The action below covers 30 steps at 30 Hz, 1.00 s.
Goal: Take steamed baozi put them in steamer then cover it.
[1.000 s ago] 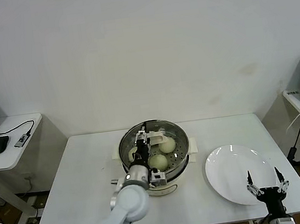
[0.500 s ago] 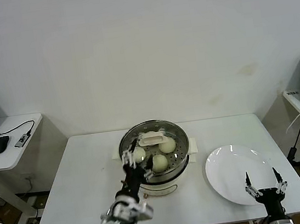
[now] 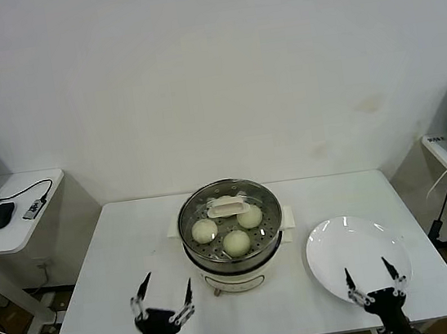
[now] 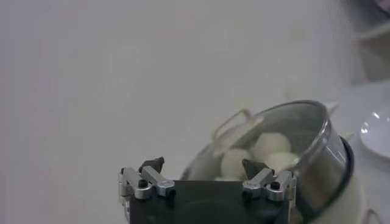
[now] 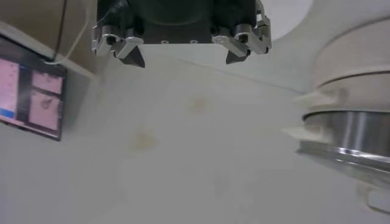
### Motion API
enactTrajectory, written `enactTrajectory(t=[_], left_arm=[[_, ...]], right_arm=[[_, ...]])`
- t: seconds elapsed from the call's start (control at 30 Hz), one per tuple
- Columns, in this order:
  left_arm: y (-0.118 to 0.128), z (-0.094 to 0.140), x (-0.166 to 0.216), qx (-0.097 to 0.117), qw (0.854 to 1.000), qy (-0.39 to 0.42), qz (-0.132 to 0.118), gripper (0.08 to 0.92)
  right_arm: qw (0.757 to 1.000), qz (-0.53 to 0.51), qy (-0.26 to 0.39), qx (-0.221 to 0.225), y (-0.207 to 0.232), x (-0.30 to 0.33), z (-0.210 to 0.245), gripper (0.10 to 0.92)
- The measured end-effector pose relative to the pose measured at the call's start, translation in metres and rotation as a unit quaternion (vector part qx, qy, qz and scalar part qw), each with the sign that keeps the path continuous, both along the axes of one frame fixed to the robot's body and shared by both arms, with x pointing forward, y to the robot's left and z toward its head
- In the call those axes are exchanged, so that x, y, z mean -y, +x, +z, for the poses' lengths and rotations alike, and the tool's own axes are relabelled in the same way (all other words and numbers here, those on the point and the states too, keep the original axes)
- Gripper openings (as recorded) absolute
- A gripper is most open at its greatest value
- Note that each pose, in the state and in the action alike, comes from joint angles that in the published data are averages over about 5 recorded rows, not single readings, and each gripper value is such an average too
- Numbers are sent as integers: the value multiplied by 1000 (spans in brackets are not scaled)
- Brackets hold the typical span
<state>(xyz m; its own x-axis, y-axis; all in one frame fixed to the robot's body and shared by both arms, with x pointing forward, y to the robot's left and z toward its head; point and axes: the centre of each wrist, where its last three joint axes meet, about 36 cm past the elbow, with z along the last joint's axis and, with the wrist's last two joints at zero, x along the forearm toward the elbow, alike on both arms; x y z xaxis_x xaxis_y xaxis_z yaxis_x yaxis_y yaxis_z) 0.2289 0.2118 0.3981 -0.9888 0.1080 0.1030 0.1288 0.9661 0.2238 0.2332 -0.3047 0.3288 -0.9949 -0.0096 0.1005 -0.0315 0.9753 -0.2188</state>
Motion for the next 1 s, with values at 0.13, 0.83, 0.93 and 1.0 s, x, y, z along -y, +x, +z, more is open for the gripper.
enactTrajectory(t=[0.13, 0.83, 0.93, 1.0], left_arm=[[-18, -16, -5, -19, 998, -46, 34, 823], [-58, -56, -26, -80, 989, -97, 83, 823], [-57, -57, -26, -77, 988, -99, 85, 823], [-57, -57, -25, -76, 988, -100, 85, 823]], right_arm=[[1000, 17, 17, -19, -6, -3, -1, 823], [995, 57, 59, -61, -24, -20, 1, 823], [995, 55, 60, -60, -26, -21, 2, 823], [995, 54, 61, -60, -26, -21, 2, 823]])
